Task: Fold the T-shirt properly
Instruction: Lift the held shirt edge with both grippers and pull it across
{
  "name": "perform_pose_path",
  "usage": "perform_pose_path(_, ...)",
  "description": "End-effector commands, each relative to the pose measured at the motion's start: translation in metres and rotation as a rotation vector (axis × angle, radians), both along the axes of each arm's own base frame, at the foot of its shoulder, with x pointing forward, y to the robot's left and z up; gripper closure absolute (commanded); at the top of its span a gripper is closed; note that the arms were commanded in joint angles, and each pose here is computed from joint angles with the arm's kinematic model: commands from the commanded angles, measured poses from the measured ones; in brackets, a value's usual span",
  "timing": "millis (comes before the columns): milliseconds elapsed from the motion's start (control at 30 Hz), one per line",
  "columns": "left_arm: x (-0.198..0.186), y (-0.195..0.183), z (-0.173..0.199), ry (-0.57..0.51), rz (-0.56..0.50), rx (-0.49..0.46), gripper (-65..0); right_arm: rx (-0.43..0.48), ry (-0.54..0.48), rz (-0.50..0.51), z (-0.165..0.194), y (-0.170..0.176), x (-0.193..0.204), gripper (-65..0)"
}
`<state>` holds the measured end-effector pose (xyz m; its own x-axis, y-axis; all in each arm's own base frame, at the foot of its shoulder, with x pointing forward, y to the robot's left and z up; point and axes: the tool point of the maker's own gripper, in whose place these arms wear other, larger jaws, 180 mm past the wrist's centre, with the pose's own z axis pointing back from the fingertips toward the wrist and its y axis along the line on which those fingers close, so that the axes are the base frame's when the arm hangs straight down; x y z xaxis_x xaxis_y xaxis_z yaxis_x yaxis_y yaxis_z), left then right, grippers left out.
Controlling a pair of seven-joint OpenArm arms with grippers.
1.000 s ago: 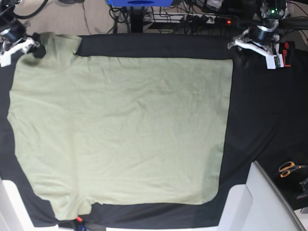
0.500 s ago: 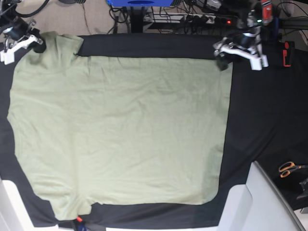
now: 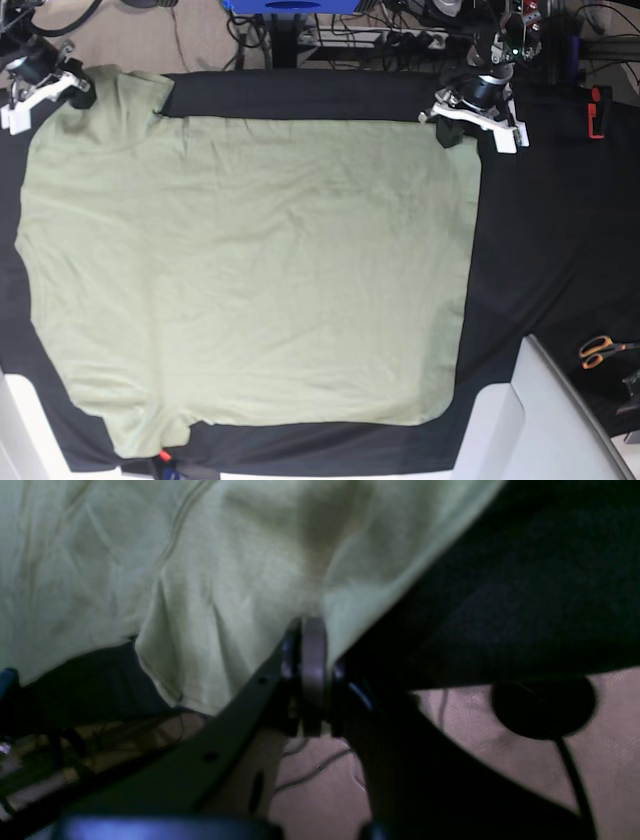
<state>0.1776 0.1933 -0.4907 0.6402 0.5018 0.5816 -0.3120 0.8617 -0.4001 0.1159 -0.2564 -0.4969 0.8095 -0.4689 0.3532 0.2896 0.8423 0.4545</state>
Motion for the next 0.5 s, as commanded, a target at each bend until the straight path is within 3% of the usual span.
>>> perform_pose_path(0,-0.001,-0.001,0.002,0.01,-0.008,0.003,0.0,-0.03,-0.028,0.009,0.01,-0.008,0.006,-0.3)
perform_pose_path(200,0.009,-0.013,0.021,0.029,-0.062,-0.014,0.0,-0.089,-0.064,0.06,0.032,-0.014,0.021,-0.3)
perform_pose_path(467,0.043,-0.007,0.067,-0.081,-0.018,0.029,0.0,-0.149,-0.107,0.127,0.059,-0.025,0.059,-0.3)
